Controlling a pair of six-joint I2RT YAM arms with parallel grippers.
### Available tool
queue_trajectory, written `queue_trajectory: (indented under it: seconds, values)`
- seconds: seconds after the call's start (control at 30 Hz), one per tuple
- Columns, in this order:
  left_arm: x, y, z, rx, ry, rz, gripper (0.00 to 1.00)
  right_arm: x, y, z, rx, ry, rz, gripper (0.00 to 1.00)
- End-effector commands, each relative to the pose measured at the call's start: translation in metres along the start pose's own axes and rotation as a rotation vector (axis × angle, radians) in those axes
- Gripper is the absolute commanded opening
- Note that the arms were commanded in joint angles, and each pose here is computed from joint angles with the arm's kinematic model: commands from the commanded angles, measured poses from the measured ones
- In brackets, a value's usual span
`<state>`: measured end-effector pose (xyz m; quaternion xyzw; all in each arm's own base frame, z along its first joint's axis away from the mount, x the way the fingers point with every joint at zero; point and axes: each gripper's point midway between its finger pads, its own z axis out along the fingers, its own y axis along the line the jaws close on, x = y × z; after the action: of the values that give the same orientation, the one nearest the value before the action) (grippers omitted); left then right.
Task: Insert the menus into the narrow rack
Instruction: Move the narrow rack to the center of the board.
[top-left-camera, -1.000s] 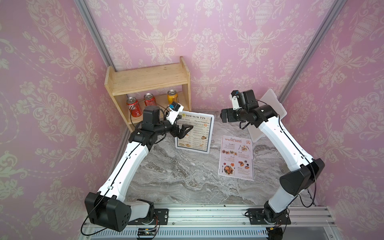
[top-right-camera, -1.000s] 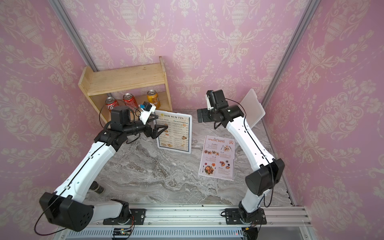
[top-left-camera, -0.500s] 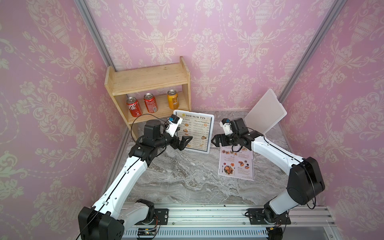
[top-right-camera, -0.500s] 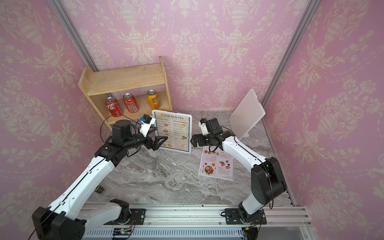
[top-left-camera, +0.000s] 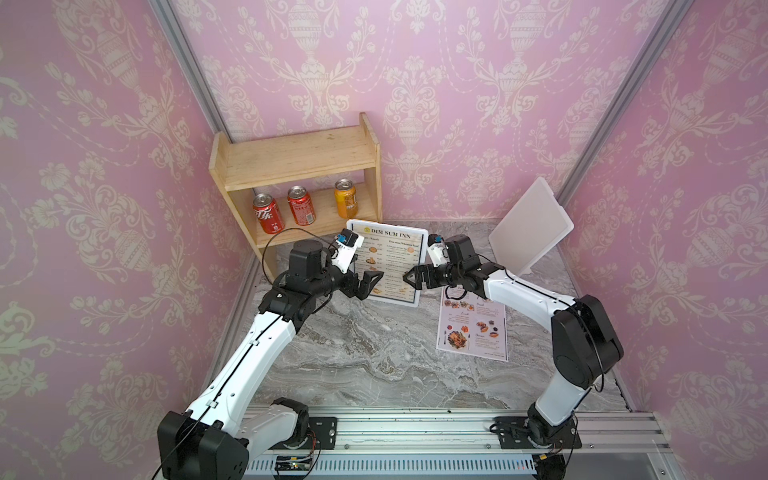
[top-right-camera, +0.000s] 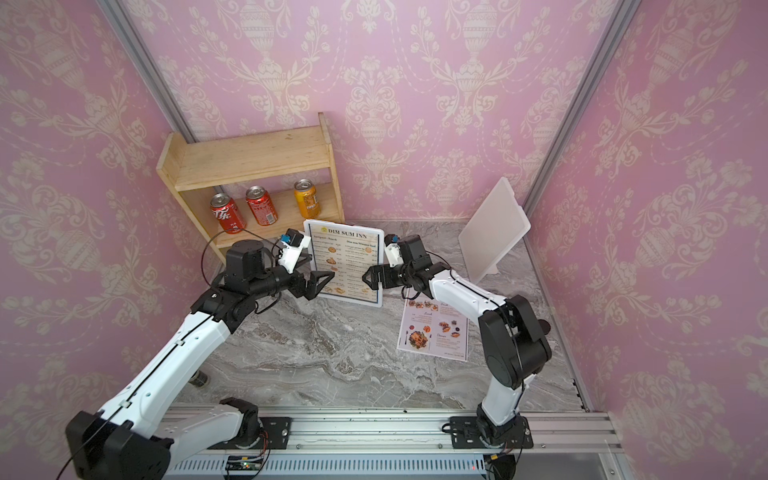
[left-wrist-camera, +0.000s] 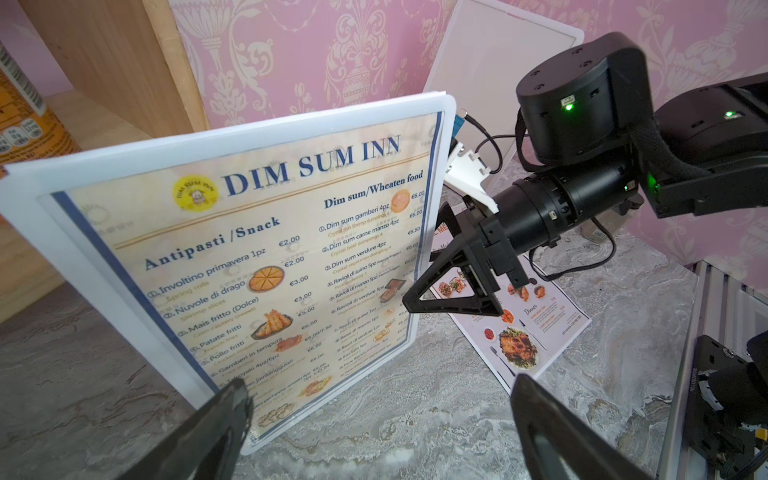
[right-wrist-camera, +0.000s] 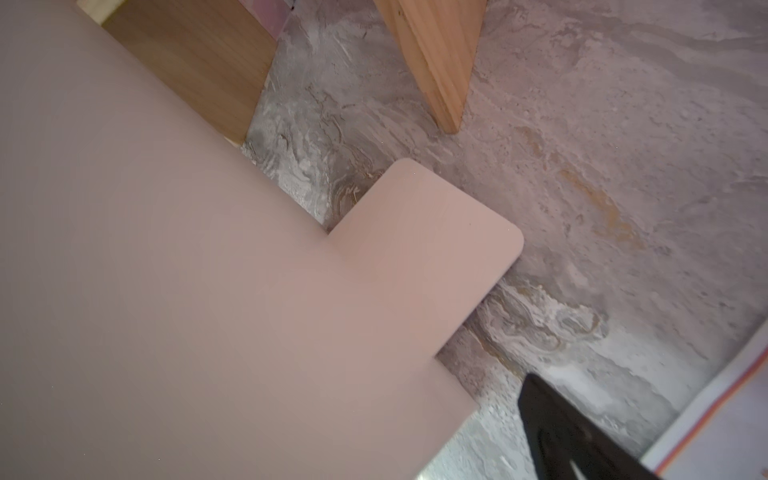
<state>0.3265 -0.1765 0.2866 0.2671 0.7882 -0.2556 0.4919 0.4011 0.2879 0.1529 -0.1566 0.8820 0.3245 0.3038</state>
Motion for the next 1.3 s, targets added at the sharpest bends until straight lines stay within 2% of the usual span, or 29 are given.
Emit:
queue_trajectory:
  seconds: [0.0, 0.7, 0.83, 0.93, 1.07, 1.13, 1.27]
  values:
    - [0.002, 0.002, 0.004, -0.013, 0.008, -0.012, 0.99, -0.014, 0.021, 0.011, -0.049, -0.013, -0.035, 1.0]
    - [0.005, 0.005, 0.001, -0.034, 0.03, -0.014, 0.99, -0.026, 0.068, 0.086, -0.125, 0.102, -0.141, 1.0]
    - [0.004, 0.006, 0.001, -0.041, 0.033, -0.009, 0.99, -0.032, 0.066, 0.085, -0.084, 0.114, -0.164, 1.0]
    - [0.0, 0.006, -0.002, -0.047, 0.023, 0.01, 0.99, -0.045, 0.06, 0.058, -0.021, 0.078, -0.188, 1.0]
    - [-0.012, 0.003, -0.007, -0.047, -0.019, 0.033, 0.99, -0.048, 0.032, 0.003, 0.174, 0.062, -0.208, 1.0]
    - [-0.021, 0.001, -0.009, -0.04, -0.056, 0.035, 0.99, -0.048, 0.003, -0.03, 0.307, 0.026, -0.154, 1.0]
    - [-0.035, -0.012, -0.006, 0.013, -0.112, 0.047, 0.99, -0.026, -0.079, -0.104, 0.608, -0.066, 0.066, 1.0]
